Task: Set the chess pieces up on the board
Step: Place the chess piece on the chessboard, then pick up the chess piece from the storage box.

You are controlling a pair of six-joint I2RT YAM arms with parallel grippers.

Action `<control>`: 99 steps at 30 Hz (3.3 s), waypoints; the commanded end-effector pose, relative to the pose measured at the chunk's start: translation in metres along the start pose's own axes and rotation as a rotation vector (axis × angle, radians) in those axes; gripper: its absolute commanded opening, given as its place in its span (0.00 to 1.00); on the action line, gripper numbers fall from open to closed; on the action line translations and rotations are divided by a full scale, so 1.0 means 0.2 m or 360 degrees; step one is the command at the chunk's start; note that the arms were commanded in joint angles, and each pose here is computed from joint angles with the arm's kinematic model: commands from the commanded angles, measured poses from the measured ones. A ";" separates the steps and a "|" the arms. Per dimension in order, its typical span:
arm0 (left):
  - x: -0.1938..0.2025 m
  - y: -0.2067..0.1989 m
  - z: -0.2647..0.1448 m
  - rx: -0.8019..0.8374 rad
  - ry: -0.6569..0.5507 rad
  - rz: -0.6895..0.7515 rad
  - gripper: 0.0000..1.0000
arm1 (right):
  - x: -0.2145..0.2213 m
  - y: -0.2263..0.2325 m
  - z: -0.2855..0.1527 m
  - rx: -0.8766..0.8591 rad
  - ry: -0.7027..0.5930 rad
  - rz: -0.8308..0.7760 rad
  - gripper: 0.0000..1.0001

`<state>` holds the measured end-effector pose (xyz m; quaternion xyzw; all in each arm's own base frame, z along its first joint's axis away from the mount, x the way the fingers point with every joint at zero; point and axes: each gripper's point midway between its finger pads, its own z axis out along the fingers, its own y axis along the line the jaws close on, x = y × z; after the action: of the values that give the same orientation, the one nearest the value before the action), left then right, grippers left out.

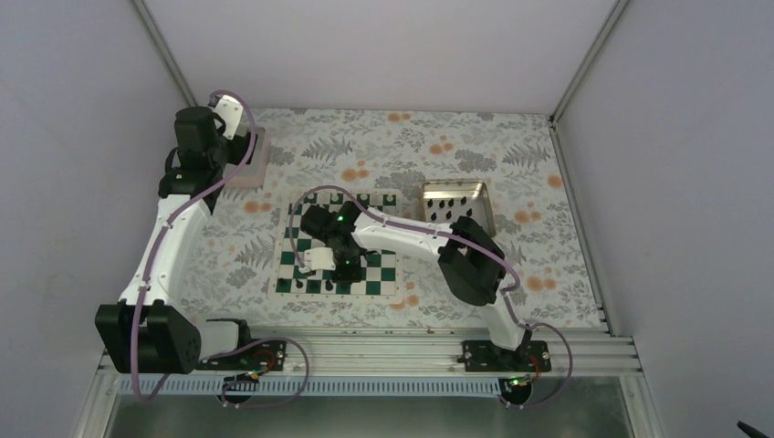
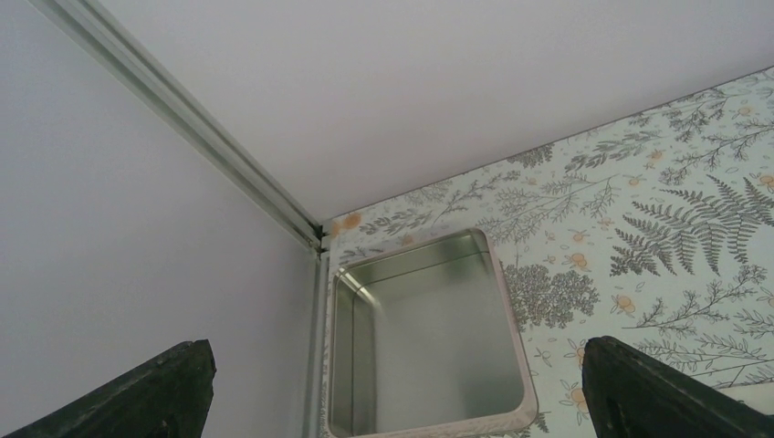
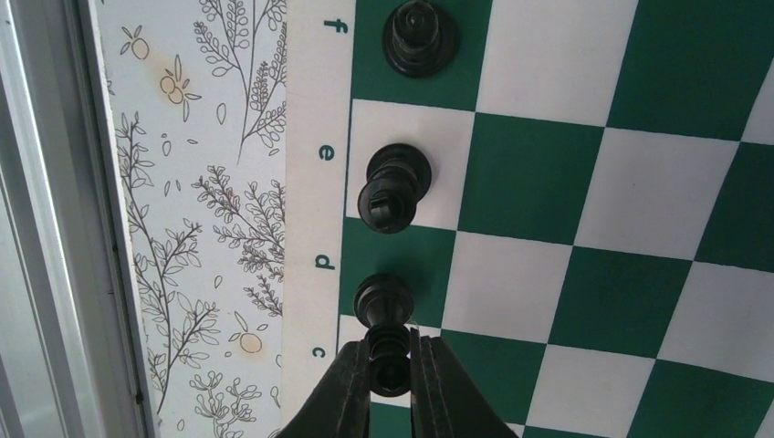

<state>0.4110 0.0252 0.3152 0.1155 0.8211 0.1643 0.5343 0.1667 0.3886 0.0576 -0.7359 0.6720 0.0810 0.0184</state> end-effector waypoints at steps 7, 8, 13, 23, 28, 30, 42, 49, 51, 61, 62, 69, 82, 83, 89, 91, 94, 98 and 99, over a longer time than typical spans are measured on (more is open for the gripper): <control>-0.01 0.04 -0.02 -0.0043 -0.0033 0.0009 1.00 | -0.07 -0.03 0.00 0.0046 -0.0047 0.0005 0.05; -0.01 0.04 -0.02 -0.0040 -0.0034 0.0011 1.00 | -0.07 -0.03 0.00 0.0048 -0.0039 0.0007 0.06; 0.00 0.04 -0.02 -0.0033 -0.0031 0.0008 1.00 | -0.05 -0.01 0.01 0.0014 -0.0013 0.0010 0.10; -0.01 0.05 -0.02 -0.0037 -0.0043 -0.0014 1.00 | -0.02 0.01 0.02 -0.0004 0.0006 0.0002 0.04; -0.01 0.05 -0.02 -0.0048 -0.0037 -0.0010 1.00 | -0.02 0.02 0.03 -0.0017 0.0013 0.0000 0.05; 0.00 0.05 -0.01 -0.0045 -0.0033 -0.0010 1.00 | -0.02 0.02 0.03 -0.0017 0.0011 0.0001 0.06; 0.00 0.05 0.00 -0.0027 -0.0032 -0.0012 1.00 | -0.02 0.04 0.01 -0.0040 0.0011 -0.0001 0.31; -0.01 0.06 -0.01 -0.0037 -0.0042 -0.0011 1.00 | -0.06 0.00 -0.15 0.0027 -0.0096 0.0007 0.34; -0.02 0.07 -0.01 -0.0051 -0.0047 -0.0009 1.00 | -0.09 -0.01 -0.30 0.0044 -0.0206 0.0011 0.35; -0.08 0.11 -0.03 -0.0067 -0.0077 -0.0016 1.00 | 0.38 -0.37 -0.83 0.0387 -0.0466 0.0435 0.43; -0.08 0.10 -0.02 -0.0064 -0.0075 -0.0020 1.00 | 0.48 -0.44 -0.83 0.0452 -0.0425 0.0524 0.43; -0.07 0.09 0.02 -0.0044 -0.0054 -0.0063 1.00 | 1.08 -0.79 -0.83 0.0616 -0.0317 0.1042 0.36; 0.00 0.08 0.05 -0.0066 -0.0003 -0.0024 1.00 | 1.41 -1.05 -0.51 0.0635 -0.0009 0.1309 0.24; 0.01 0.08 0.05 -0.0064 0.0001 -0.0017 1.00 | 1.41 -1.05 -0.50 0.0618 0.0002 0.1308 0.24; 0.00 0.08 0.06 -0.0054 0.0013 -0.0019 1.00 | 1.45 -0.99 -0.46 0.0594 0.0058 0.1326 0.23; -0.01 0.08 0.06 -0.0051 0.0022 -0.0026 1.00 | 1.47 -0.98 -0.48 0.0590 0.0056 0.1353 0.23; -0.01 0.07 0.07 -0.0032 0.0045 -0.0030 1.00 | 1.48 -0.93 -0.49 0.0552 0.0060 0.1367 0.23; 0.02 0.06 0.09 -0.0028 0.0073 -0.0028 1.00 | 1.51 -0.85 -0.43 0.0493 0.0096 0.1364 0.24; 0.03 0.07 0.09 -0.0045 0.0081 -0.0030 1.00 | 1.52 -0.84 -0.43 0.0483 0.0097 0.1373 0.24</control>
<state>0.4238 0.0380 0.3038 0.1070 0.8328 0.1690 0.5162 0.3810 0.1029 0.0813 -0.3898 0.9164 -0.0416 0.0814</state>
